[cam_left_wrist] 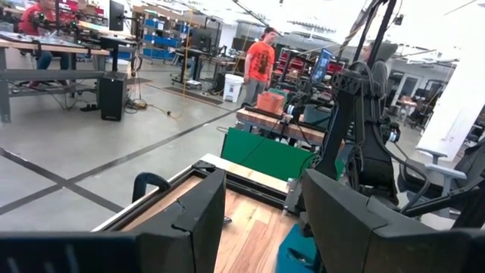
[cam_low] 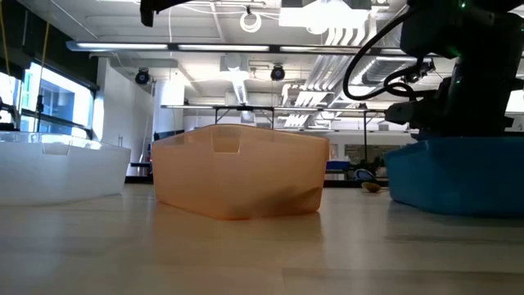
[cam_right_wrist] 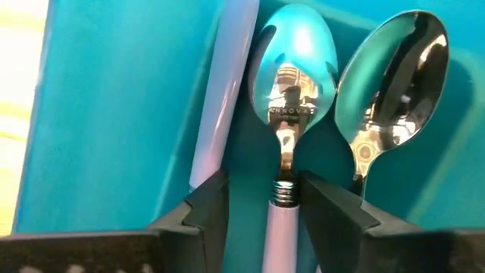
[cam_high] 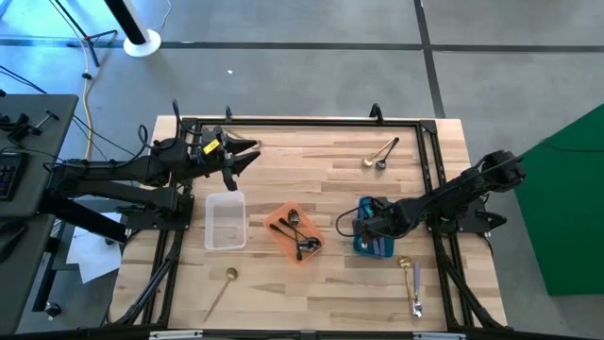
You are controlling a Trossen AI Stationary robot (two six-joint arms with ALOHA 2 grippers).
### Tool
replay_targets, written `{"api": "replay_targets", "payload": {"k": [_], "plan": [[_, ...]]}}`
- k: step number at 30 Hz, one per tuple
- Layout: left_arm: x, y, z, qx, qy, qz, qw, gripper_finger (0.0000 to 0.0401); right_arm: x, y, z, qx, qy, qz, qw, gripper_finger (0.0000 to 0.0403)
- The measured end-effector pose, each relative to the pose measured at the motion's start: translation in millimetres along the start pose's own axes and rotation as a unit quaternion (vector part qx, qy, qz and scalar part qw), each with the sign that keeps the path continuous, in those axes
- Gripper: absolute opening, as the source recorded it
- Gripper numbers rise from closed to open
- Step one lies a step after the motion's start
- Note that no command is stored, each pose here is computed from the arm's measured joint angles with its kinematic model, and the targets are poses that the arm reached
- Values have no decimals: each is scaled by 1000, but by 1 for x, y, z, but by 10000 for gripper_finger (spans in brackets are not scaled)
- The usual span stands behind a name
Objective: Sort silverware by color (type)
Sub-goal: Put the left purple spoon into the blue bin, then put the purple spoon into the blue bin
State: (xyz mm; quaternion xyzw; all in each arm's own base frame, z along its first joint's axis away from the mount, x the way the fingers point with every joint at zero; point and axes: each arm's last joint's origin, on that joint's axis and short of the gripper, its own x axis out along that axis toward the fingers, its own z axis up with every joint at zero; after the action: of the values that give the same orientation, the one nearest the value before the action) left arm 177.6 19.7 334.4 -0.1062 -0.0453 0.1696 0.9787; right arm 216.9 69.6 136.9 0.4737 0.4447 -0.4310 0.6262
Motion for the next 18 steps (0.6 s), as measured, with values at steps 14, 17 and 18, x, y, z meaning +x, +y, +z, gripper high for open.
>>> {"api": "replay_targets", "payload": {"k": [14, 17, 18], "plan": [[0, 0, -1, 2, 4, 1, 1000, 165, -62, 35, 6, -152, 11, -51, 987, 145], [0, 0, -1, 2, 4, 1, 1000, 165, -90, 41, 11, -198, 0, -58, 979, 144], [0, 0, -1, 2, 5, 1, 1000, 165, -101, 41, 13, -210, -7, -57, 976, 144]]}}
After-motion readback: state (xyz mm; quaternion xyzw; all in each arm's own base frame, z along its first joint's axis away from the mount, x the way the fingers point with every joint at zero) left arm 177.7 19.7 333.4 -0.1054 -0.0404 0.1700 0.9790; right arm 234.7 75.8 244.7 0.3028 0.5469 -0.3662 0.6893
